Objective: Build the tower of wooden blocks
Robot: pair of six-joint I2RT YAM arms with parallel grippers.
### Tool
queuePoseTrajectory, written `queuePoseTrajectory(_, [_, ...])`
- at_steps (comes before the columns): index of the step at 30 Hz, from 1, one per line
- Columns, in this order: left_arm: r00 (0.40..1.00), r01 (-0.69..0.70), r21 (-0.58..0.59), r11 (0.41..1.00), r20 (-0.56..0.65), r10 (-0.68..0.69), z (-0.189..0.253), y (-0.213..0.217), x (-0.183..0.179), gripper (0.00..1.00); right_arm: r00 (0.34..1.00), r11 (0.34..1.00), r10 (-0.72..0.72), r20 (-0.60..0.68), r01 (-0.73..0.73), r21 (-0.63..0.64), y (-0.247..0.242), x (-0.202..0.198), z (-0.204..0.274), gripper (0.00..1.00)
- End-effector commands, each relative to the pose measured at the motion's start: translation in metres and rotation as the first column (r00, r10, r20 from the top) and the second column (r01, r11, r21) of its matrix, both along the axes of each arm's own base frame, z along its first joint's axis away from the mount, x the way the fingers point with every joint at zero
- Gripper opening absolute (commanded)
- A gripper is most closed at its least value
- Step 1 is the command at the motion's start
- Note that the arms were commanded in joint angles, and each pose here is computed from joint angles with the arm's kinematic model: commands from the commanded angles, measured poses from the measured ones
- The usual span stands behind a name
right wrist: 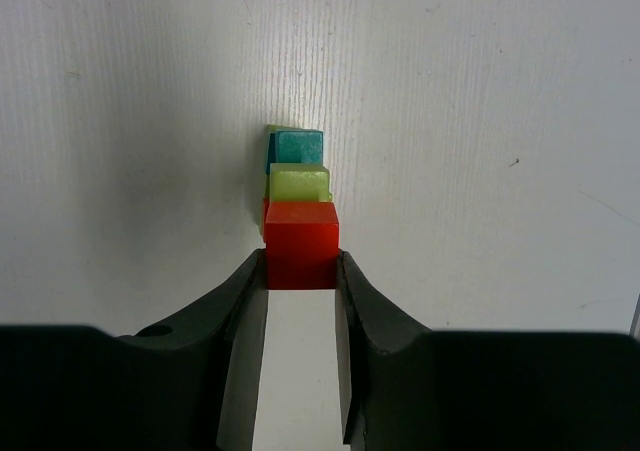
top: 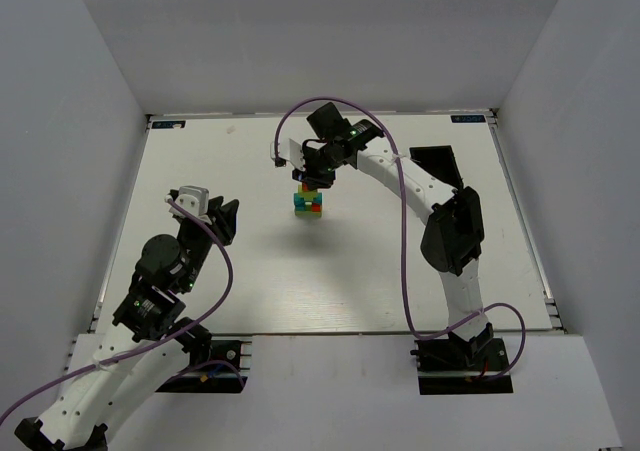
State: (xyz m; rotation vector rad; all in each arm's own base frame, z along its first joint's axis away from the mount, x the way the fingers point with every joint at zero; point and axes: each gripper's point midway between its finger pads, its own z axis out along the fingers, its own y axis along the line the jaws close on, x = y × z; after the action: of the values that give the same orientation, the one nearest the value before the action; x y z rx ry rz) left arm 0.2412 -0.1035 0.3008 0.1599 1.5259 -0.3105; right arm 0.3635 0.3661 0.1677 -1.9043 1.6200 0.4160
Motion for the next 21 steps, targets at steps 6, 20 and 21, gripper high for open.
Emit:
queuePoseTrajectory(6, [1.000, 0.007, 0.002, 1.000, 0.007, -0.007, 0.0005, -0.0015, 0.0009, 0.46, 1.000, 1.000, 0.016, 0.006, -0.016, 0.019, 0.0050, 0.0011, 0.0086, 0.04])
queuePoseTrajectory(20, [1.000, 0.007, 0.002, 1.000, 0.007, -0.007, 0.0005, -0.0015, 0.0009, 0.46, 1.000, 1.000, 0.009, 0.006, -0.009, 0.008, 0.0026, 0.0032, 0.0056, 0.06])
queuePoseTrajectory(21, [1.000, 0.007, 0.002, 1.000, 0.007, -0.007, 0.0005, -0.0015, 0.0009, 0.46, 1.000, 1.000, 0.012, 0.005, -0.012, 0.003, 0.0037, 0.0017, 0.0042, 0.06])
